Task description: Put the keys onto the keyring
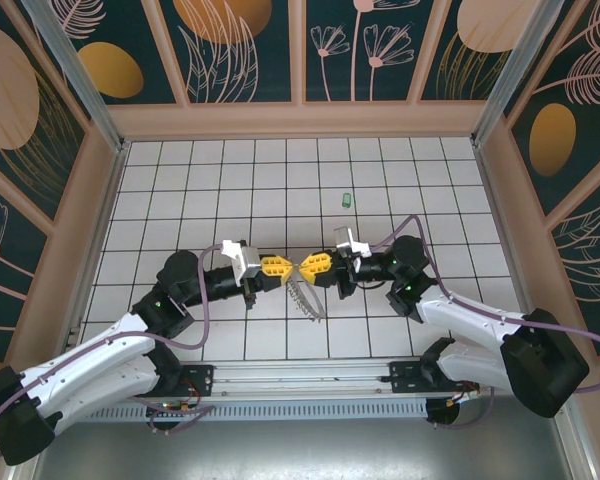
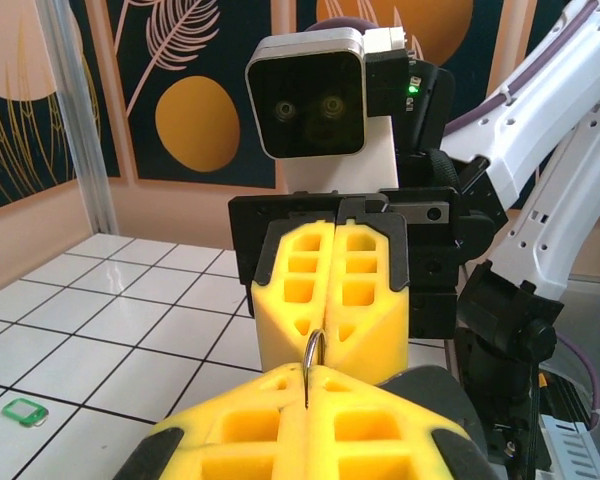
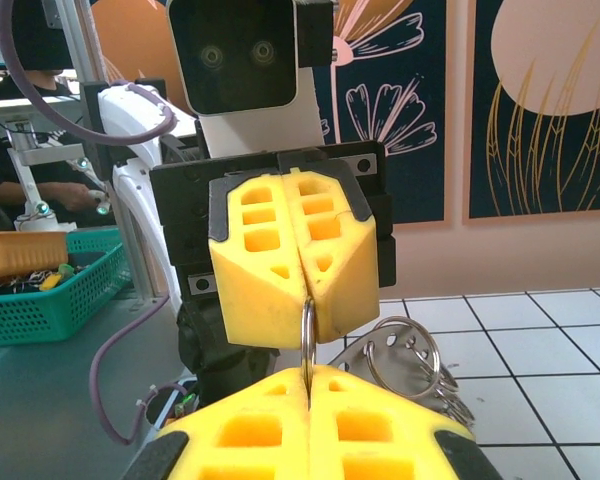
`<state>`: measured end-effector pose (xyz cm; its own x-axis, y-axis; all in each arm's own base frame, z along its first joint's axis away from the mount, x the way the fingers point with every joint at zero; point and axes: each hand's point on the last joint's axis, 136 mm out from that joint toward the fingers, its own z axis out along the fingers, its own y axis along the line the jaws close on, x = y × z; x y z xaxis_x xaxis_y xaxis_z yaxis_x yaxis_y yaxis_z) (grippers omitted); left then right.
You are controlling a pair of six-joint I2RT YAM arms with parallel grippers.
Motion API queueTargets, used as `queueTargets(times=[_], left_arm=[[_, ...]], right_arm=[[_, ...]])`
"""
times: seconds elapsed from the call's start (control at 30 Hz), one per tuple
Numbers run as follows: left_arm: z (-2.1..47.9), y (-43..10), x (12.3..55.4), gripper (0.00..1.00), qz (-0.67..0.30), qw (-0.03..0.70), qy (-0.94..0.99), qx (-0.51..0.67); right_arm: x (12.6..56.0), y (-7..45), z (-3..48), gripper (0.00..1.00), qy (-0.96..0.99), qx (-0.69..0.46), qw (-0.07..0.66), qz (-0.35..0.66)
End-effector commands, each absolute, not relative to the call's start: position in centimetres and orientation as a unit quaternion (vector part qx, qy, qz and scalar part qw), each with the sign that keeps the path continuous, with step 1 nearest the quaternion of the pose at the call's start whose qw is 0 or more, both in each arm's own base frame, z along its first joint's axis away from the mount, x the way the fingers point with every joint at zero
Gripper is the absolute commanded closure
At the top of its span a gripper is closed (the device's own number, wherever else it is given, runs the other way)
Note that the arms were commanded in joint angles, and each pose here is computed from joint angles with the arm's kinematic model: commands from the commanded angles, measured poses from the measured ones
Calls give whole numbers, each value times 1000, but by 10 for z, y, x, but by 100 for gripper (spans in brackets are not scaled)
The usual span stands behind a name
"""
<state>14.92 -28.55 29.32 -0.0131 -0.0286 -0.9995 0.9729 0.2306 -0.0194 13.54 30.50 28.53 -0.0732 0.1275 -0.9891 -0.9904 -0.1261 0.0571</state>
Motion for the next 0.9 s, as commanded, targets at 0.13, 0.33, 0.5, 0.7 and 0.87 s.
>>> queueTargets(times=[0.13,0.33,0.5,0.7,0.87], left_arm=[[299,-288,151,100,-445,564,547,430],[297,-288,153,100,-435,562,554,434],[293,-290,156,100,-427,555,563,439],[289,-291,159,100,-418,549,572,443],[291,-290,159,100,-418,550,572,443]], right_arm=[[132,306,299,100,429,-487,498,576],[143,307,299,90,451,-477,514,552],[150,309,295,85,473,-477,513,535],[152,310,290,85,484,-482,509,524],[154,311,284,85,498,-489,502,511]])
